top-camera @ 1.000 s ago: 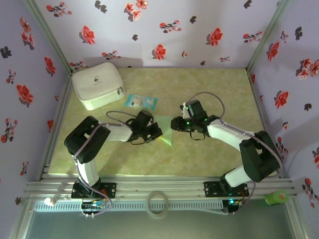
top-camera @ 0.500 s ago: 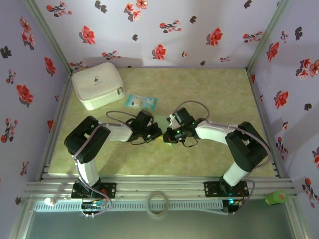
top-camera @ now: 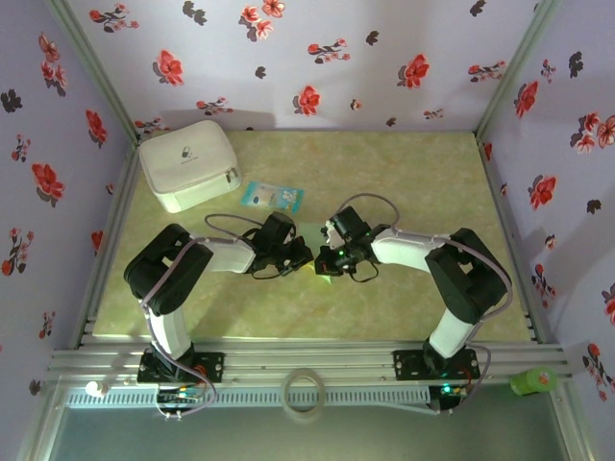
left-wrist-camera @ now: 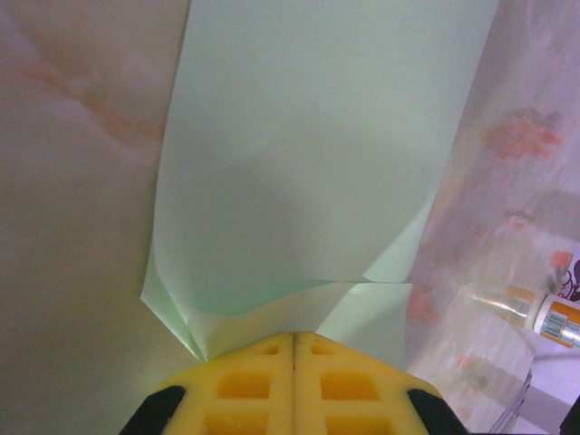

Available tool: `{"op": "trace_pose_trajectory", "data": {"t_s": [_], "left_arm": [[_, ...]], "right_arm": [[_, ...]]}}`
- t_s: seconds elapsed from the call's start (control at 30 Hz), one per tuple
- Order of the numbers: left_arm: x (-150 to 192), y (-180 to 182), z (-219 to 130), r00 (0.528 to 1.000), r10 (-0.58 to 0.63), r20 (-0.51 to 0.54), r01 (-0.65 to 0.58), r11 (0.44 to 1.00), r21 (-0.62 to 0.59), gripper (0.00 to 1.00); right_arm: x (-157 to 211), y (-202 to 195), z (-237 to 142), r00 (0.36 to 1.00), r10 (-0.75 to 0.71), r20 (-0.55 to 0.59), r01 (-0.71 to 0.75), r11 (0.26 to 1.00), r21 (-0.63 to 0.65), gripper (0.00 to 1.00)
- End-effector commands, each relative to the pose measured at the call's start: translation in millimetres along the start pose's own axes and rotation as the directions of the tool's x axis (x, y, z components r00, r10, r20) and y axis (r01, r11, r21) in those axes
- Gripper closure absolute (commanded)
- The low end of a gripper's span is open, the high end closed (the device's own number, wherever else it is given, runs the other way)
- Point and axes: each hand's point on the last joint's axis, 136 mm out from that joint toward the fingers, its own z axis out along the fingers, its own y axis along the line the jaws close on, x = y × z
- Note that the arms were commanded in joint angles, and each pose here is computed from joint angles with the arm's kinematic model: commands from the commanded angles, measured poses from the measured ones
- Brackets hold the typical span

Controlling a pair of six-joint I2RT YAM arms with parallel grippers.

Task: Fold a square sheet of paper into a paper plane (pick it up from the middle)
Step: Third fold the triangle at the center of the table.

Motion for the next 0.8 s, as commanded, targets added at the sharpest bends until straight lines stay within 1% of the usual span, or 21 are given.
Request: {"op": "trace_pose_trajectory", "data": {"t_s": [0.0,0.2,0.6,0.77], "left_arm": [[7.9,32.3,7.3,1.000,-0.004,-0.024,0.002,0.993,-0.118,1.00],[8.4,33.6,7.1,1.000,-0.003,-0.026,0.000,0.992,-0.122,1.00],[9.1,37.3,7.8,1.000,-0.008,-0.027,0.004,0.991,-0.130,1.00],[9.3,38.3,7.8,1.000,-0.007,-0.027,0.004,0.991,-0.133,1.00]], "right_arm": [[2.1,-12.0,0.1,1.000,-0.009,-0.011,0.009,0.998,0.069,0.97],[10.5,-20.3,5.6,0.999,0.009,-0.032,-0.007,0.997,0.079,0.97],[24.4,-31.5,4.2,0.999,0.029,-0.038,-0.025,0.995,0.099,0.96],[30.9,-31.0,2.1,0.999,0.039,-0.032,-0.037,0.996,0.075,0.94]]}}
